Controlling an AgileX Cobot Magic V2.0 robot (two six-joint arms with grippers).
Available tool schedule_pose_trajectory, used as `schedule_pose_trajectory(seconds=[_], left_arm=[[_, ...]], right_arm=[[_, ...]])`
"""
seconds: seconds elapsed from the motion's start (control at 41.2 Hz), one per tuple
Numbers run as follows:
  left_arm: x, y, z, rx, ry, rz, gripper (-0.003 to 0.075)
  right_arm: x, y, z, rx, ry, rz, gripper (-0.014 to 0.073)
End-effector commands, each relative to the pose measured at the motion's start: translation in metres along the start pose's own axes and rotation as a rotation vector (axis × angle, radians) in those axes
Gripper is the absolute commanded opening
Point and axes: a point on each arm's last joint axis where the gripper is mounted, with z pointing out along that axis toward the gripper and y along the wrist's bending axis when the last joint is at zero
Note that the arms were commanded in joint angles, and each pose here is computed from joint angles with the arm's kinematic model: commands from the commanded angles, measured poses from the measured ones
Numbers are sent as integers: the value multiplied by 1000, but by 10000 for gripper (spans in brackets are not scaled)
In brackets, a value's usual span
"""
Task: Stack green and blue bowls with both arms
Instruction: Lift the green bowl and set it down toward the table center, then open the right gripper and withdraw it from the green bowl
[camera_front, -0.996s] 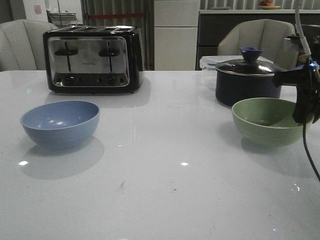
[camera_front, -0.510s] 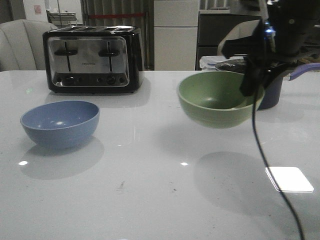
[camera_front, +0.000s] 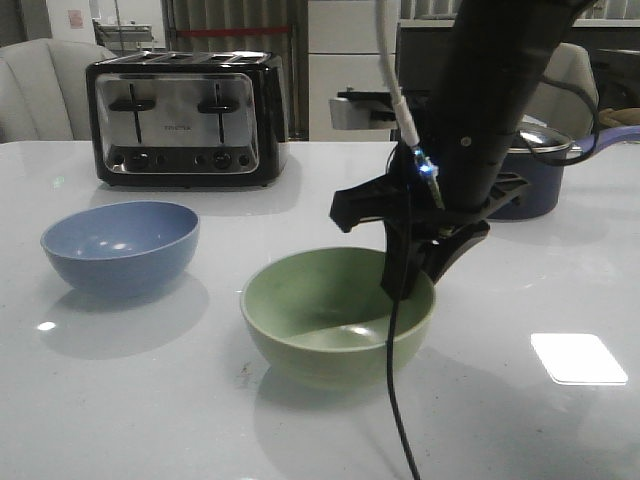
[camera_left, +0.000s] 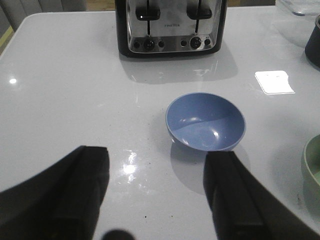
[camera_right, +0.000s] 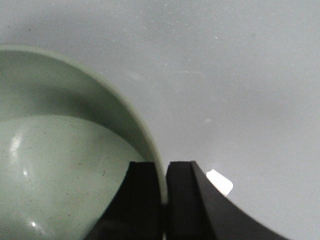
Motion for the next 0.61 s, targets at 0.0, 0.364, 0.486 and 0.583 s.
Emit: schedule_pose_trajectory(seconds=[0.0, 0.364, 0.486, 0.583], left_arm=[[-16, 0, -4, 4, -99, -9, 479], [-16, 0, -4, 4, -99, -9, 479], [-16, 0, -4, 4, -99, -9, 479], [-16, 0, -4, 4, -99, -9, 479]], right_arm=[[-12, 6, -18, -26, -109, 4, 218], [-15, 10, -63, -24, -241, -52, 436], [-5, 13, -100, -21, -327, -112, 436], [12, 15, -133, -17, -403, -151, 436]])
